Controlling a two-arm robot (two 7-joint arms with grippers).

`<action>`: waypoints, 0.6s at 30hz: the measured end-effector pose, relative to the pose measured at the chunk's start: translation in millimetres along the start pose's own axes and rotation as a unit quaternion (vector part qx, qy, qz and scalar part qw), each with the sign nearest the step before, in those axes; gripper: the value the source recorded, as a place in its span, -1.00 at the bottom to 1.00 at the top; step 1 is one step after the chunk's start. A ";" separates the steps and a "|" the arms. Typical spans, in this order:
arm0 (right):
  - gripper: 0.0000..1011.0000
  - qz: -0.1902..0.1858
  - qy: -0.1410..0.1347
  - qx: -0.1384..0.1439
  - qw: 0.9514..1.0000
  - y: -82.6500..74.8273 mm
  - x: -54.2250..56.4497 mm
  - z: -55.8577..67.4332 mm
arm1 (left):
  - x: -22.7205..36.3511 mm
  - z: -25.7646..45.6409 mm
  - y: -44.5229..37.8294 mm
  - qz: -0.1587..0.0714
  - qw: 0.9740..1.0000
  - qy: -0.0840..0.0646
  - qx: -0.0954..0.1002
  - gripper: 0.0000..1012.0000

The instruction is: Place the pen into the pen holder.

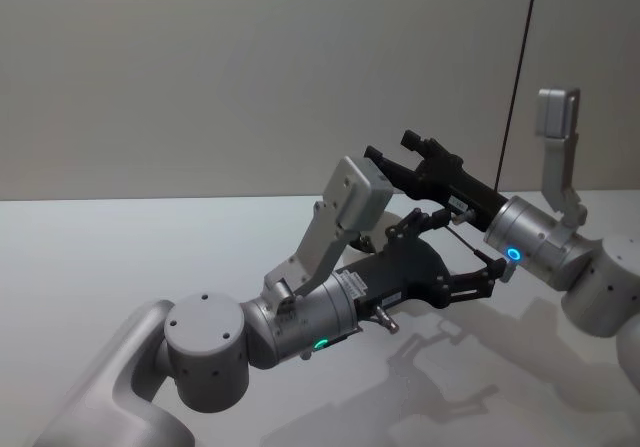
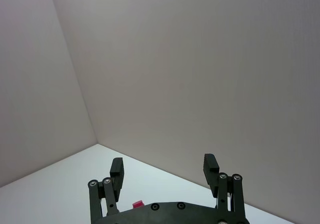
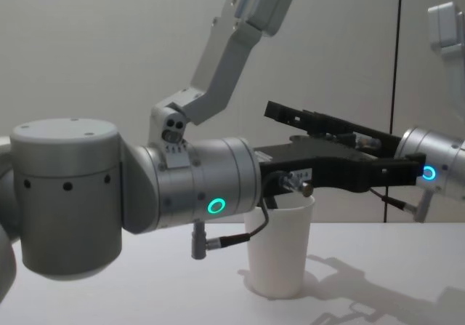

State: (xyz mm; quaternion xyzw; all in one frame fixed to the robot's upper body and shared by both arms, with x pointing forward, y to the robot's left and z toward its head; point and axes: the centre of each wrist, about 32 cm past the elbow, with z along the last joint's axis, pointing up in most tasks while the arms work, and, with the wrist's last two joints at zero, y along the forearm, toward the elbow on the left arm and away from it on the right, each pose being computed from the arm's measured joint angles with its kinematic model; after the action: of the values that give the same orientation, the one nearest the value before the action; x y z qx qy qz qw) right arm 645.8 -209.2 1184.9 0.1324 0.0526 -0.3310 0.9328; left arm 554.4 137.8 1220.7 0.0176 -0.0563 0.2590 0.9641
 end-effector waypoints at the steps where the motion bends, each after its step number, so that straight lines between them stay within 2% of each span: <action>1: 0.98 0.000 0.000 0.000 1.000 0.0 0.0 0.0 | 0.0 0.0 0.0 0.000 1.000 0.000 0.000 0.98; 18: 0.98 0.000 0.000 0.000 1.000 0.2 -0.1 -0.1 | 0.0 0.0 0.0 0.000 1.000 0.000 0.000 0.98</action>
State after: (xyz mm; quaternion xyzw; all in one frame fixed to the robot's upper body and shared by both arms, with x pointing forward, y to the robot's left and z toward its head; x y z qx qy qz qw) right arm 645.8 -209.0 1184.9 0.1323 0.0525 -0.3308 0.9329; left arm 554.4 137.7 1220.7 0.0176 -0.0563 0.2591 0.9641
